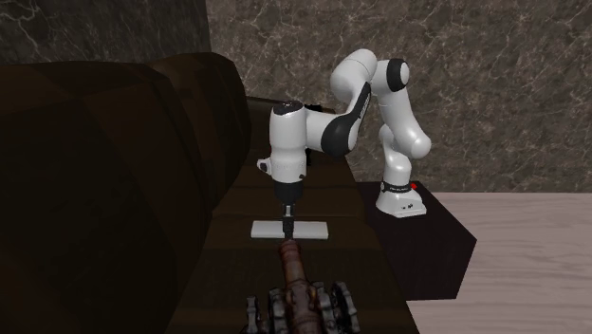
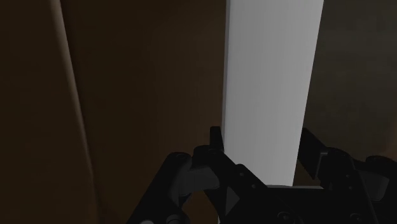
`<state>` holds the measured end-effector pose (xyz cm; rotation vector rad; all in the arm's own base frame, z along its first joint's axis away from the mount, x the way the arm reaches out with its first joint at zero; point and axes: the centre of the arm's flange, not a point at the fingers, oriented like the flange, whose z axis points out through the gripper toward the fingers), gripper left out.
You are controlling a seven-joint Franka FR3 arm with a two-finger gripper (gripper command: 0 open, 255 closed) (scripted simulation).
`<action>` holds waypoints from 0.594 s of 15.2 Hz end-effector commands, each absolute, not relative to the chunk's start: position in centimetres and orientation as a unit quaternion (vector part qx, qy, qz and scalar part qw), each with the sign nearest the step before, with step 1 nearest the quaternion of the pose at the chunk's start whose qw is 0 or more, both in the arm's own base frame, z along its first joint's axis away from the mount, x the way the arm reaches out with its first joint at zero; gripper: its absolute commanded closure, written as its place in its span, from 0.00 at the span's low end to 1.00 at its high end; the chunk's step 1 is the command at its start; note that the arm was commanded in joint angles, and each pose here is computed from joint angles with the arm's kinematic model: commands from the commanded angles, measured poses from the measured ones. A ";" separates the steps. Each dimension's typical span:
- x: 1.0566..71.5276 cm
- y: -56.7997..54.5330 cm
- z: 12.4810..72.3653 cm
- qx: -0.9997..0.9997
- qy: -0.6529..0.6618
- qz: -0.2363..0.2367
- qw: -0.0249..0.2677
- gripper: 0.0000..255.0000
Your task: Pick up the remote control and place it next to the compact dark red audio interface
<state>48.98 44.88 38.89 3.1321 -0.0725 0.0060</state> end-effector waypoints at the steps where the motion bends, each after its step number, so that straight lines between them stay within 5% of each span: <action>1: 48.8 44.9 39.9 1.000 -0.023 0.002 0.004 1.00; 9: 48.8 44.9 44.1 1.000 -0.023 0.002 0.004 1.00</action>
